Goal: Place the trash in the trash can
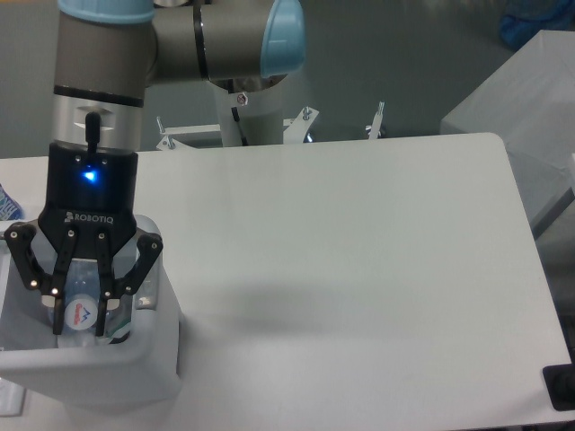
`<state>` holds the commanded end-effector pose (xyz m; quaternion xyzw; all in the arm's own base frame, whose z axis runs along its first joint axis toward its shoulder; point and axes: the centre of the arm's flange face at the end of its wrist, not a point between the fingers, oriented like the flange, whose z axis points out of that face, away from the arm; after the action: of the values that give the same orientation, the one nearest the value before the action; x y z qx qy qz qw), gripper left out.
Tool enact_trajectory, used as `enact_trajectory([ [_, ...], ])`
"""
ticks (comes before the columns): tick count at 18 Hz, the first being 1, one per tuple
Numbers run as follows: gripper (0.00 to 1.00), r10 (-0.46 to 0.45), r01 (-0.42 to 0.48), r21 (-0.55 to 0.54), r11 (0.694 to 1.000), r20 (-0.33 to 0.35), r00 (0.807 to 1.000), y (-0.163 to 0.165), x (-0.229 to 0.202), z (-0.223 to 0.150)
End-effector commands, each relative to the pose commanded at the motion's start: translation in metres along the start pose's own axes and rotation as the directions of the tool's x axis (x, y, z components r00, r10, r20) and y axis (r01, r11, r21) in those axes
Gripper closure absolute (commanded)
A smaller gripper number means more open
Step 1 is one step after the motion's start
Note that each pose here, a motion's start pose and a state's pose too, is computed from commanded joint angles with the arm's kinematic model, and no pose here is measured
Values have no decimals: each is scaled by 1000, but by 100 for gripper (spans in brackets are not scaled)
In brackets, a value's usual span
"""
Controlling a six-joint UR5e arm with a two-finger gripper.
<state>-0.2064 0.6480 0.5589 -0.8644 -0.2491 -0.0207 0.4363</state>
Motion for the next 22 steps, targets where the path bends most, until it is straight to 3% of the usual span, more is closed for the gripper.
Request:
enact_trajectory([
  [2, 31, 5, -5, -3, 1000, -1, 1000, 1, 1, 1],
  [5, 24, 23, -23, -9, 1000, 1, 1000, 3, 0, 4],
  [7, 0, 30, -30, -6, 1000, 1, 1000, 1, 0, 4],
  [10, 0, 109, -109, -6, 994, 15, 994, 0, -11, 2],
  [13, 0, 100, -99, -10, 995, 83, 992, -12, -70, -2],
  [16, 0, 123, -113, -81, 990, 133, 983, -2, -115, 0],
  [20, 0, 261, -234, -184, 955, 142, 955, 3, -157, -10],
  [21, 0, 314, -284, -211, 935, 125, 941, 4, -157, -13],
  [22, 0, 407, -374, -254, 892, 91, 909, 6, -156, -20],
])
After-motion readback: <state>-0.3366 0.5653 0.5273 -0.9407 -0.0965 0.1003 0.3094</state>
